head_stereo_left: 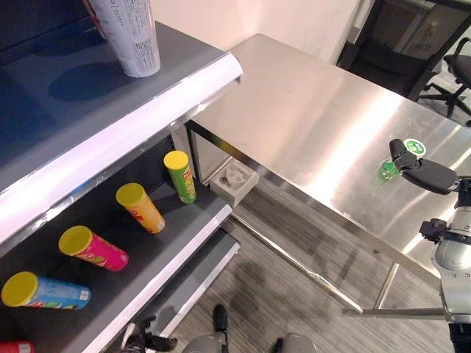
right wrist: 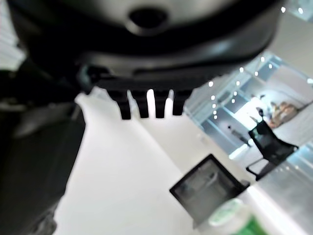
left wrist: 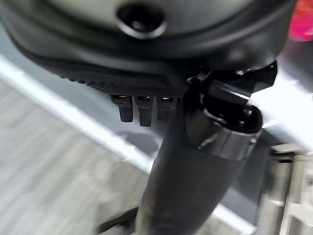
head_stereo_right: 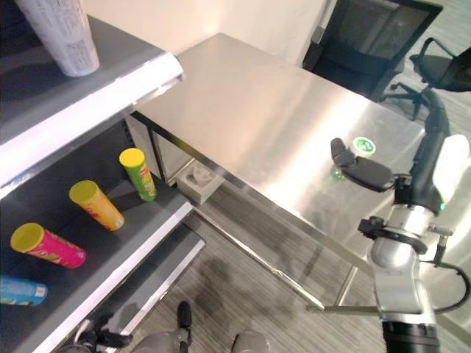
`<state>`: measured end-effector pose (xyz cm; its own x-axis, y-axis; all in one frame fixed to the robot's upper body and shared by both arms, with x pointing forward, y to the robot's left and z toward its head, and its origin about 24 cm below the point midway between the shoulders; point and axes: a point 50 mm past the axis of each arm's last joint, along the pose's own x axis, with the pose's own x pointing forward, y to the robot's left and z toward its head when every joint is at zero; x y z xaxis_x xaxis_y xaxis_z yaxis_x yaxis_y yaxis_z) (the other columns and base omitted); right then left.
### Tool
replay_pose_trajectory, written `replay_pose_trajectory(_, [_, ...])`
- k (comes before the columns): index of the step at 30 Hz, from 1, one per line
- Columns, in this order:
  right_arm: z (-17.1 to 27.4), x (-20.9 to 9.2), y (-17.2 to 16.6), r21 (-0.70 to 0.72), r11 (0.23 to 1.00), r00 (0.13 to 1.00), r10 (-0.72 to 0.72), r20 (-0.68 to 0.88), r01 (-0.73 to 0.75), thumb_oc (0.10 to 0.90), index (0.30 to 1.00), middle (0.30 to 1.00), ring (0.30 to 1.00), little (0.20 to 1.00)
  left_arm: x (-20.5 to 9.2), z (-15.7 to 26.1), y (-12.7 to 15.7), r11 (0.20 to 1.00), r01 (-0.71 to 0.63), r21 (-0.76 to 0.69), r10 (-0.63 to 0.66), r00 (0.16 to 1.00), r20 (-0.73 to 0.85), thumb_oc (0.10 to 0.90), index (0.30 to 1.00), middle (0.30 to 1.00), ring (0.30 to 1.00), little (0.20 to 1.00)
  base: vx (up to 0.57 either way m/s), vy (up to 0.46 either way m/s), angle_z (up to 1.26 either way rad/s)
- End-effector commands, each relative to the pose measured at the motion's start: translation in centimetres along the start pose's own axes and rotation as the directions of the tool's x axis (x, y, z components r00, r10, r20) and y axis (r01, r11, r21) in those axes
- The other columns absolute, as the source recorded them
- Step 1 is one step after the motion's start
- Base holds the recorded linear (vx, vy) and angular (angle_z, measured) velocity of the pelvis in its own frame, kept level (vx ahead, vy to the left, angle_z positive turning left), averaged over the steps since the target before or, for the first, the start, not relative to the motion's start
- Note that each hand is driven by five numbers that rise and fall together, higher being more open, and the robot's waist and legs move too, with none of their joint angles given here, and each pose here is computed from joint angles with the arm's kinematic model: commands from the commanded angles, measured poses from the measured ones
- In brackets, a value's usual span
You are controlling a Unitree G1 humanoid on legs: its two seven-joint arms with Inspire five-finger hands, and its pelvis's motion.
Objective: Put the goods on the table back onto the shelves and tidy them up.
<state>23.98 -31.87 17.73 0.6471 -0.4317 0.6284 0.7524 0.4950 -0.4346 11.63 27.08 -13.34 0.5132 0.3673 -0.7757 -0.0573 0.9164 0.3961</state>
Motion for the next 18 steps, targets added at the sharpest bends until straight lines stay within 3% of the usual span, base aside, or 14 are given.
replay_pose_trajectory(1, [4.0,4.4,-3.8,0.049,0.975,0.954,-0.221,0.203,0.215,0.800,0.900,0.900,0.900,0.900,-0.3,0.3,0.2,0.999,-0.017,0.042,0.015,0.999,0.051,0.800,0.900,0.900,0.900,0.900,0.11,-0.180,0.11])
replay_pose_trajectory(8, [2.5,3.8,-4.8,-0.013,0.983,0.972,-0.177,0.156,0.181,0.800,0.900,0.900,0.900,0.900,-0.4,-0.5,0.6,0.999,-0.031,0.026,0.030,0.999,0.027,0.800,0.900,0.900,0.900,0.900,0.15,-0.238,0.27])
replay_pose_trajectory(10, [2.6,3.4,-4.7,0.067,0.991,0.981,-0.123,0.148,0.114,0.800,0.900,0.900,0.900,0.900,-0.5,-0.7,0.2,1.000,-0.014,-0.004,0.014,1.000,0.019,0.800,0.900,0.900,0.900,0.900,0.08,-0.329,0.15])
replay_pose_trajectory(18, [2.1,2.4,-4.1,0.136,0.989,0.992,-0.064,0.110,0.049,0.800,0.900,0.900,0.900,0.900,-0.7,-1.4,-1.0,0.999,0.027,-0.031,-0.027,1.000,-0.014,0.800,0.900,0.900,0.900,0.900,0.03,-0.168,0.07])
